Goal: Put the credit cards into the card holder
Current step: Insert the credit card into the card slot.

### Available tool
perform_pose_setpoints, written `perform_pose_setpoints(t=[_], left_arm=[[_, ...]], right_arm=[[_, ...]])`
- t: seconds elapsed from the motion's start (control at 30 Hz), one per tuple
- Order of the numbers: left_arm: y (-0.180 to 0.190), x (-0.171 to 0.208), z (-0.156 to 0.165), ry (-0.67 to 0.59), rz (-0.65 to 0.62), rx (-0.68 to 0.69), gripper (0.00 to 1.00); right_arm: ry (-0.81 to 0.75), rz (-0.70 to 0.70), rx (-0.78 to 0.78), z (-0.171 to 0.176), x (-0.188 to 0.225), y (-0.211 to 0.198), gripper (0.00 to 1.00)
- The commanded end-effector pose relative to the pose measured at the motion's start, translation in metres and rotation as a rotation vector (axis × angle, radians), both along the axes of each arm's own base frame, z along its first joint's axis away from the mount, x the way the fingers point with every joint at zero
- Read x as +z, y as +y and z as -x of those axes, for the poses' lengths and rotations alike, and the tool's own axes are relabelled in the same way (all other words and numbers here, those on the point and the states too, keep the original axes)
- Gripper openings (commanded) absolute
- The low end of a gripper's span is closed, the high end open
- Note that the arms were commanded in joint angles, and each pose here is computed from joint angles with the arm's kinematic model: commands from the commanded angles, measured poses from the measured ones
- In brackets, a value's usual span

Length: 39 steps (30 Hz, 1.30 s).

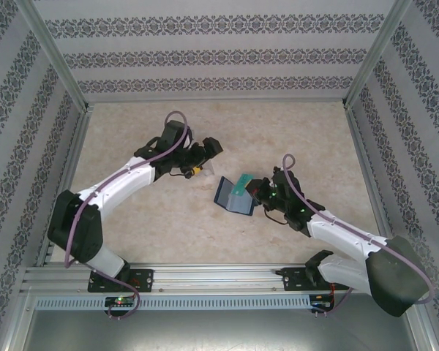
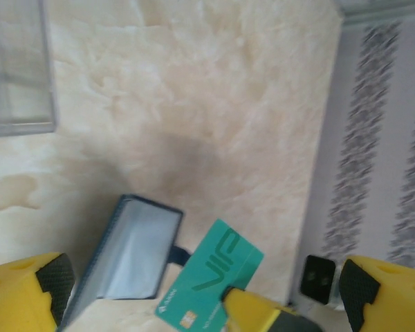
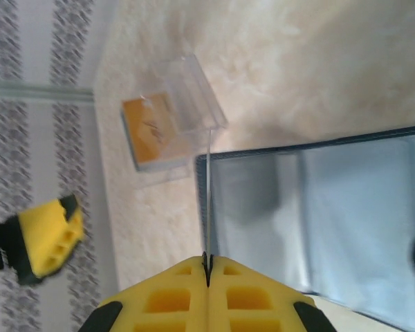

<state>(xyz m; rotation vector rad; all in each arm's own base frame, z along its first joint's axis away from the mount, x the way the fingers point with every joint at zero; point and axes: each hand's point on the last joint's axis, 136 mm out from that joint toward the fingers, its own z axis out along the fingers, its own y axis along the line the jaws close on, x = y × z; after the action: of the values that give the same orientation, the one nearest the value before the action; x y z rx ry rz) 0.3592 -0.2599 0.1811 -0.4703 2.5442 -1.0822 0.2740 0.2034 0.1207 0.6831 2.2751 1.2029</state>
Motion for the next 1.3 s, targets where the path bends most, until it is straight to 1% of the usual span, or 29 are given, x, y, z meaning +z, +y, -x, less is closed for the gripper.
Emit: perform_pose_setpoints(t=[0.0,0.03,0.1,0.17,0.23,0.43,0.53,0.67,0.8,0.9,1.0,1.1,1.17,1.27], left_arm=[[0.012,-0.051,0.035,0.107,-0.187,-0.223,1.00],[0.010,-0.060,0.037,0.118,-0.195,-0.257,0.98],[0.006,-0.077,0.040,0.148,-0.221,-0.310,0.92],[0.002,-0.097,0.041,0.194,-0.233,-0.346,0.77],[-0.005,-0.108,0.043,0.217,-0.214,-0.378,0.66],[-0.009,-0.115,0.044,0.213,-0.240,-0.397,0.66],[-0.005,-0.122,0.046,0.231,-0.267,-0.397,0.67],[-0.003,-0.124,0.048,0.243,-0.277,-0.396,0.68],[0.004,-0.117,0.047,0.229,-0.314,-0.391,0.71],[0.002,-0.107,0.045,0.190,-0.300,-0.405,0.73],[-0.001,-0.100,0.044,0.164,-0.282,-0.417,0.74],[-0.004,-0.095,0.045,0.165,-0.277,-0.423,0.75],[-0.008,-0.090,0.044,0.156,-0.267,-0.449,0.75],[-0.015,-0.093,0.046,0.164,-0.272,-0.476,0.74]], right_arm=[[-0.022,0.025,0.195,0.012,-0.008,0.010,0.00],[-0.023,0.030,0.218,0.011,-0.010,0.013,0.00],[-0.029,0.044,0.230,0.007,-0.015,0.016,0.00],[-0.018,0.053,0.240,0.005,-0.023,0.017,0.00],[-0.009,0.069,0.262,0.004,-0.029,0.019,0.00],[0.013,0.088,0.266,0.005,-0.048,0.015,0.00],[0.032,0.064,0.280,0.007,-0.056,0.014,0.00],[0.021,0.042,0.305,0.006,-0.053,0.014,0.00],[0.006,0.018,0.301,0.002,-0.038,0.007,0.00],[0.014,0.006,0.300,0.004,-0.036,-0.001,0.00],[0.024,0.002,0.308,0.007,-0.040,-0.008,0.00],[0.034,0.012,0.315,0.009,-0.049,-0.012,0.00],[0.045,0.019,0.322,0.010,-0.055,-0.013,0.00],[0.058,0.014,0.326,0.011,-0.063,-0.012,0.00]])
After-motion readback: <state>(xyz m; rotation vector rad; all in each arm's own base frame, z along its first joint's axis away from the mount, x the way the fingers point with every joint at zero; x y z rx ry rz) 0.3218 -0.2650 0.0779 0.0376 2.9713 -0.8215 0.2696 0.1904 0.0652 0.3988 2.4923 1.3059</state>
